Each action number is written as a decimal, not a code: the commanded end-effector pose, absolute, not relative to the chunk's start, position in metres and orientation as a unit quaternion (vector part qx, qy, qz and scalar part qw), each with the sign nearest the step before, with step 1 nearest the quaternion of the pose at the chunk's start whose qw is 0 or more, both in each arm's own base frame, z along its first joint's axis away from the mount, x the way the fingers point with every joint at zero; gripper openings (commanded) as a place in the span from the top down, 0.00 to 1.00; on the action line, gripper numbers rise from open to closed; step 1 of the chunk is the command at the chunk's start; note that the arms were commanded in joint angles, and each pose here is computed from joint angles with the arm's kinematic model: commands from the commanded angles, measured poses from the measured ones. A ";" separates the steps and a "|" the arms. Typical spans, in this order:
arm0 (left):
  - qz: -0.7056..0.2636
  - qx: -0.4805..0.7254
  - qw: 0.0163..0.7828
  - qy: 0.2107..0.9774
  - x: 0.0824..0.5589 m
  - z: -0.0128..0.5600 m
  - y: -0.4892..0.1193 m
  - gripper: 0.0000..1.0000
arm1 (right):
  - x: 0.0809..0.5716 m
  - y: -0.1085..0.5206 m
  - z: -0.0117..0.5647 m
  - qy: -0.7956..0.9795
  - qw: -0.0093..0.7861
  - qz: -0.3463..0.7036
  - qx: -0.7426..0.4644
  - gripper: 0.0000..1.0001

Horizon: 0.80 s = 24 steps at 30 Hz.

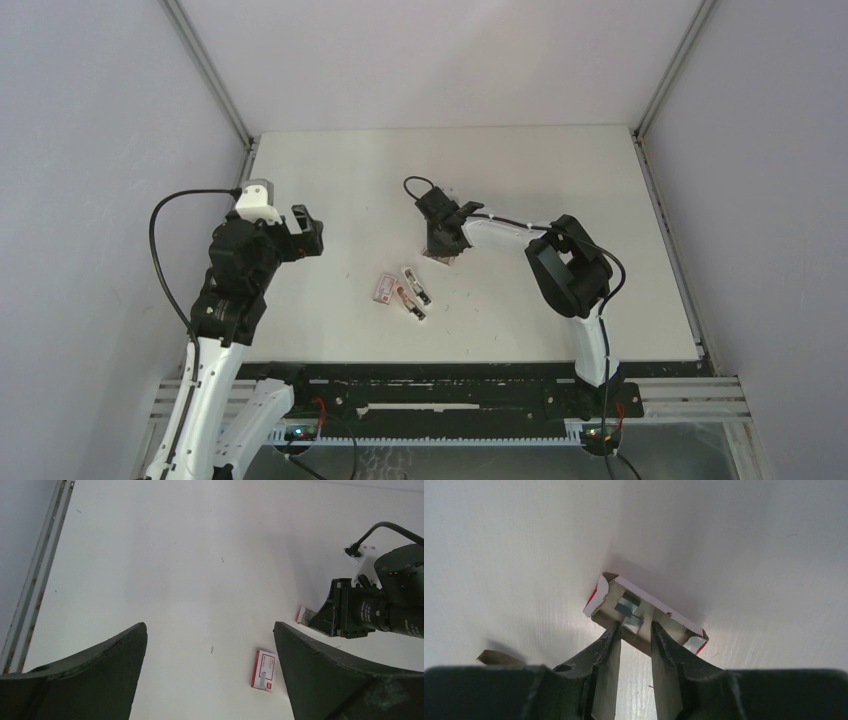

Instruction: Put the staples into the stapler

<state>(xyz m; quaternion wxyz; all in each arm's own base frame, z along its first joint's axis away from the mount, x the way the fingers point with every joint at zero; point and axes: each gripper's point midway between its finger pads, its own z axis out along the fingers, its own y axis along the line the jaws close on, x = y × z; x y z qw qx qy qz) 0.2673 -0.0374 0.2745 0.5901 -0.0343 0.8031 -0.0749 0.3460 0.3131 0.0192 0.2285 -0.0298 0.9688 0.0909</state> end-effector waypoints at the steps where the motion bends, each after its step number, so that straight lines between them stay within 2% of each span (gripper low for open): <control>1: -0.079 -0.029 0.596 0.798 0.271 0.273 -0.039 0.00 | 0.359 0.331 0.051 0.956 0.266 0.123 -0.020 0.72; 24: -0.080 -0.029 0.596 0.798 0.271 0.273 -0.039 0.00 | 0.362 0.341 0.066 0.947 0.291 0.137 -0.006 0.66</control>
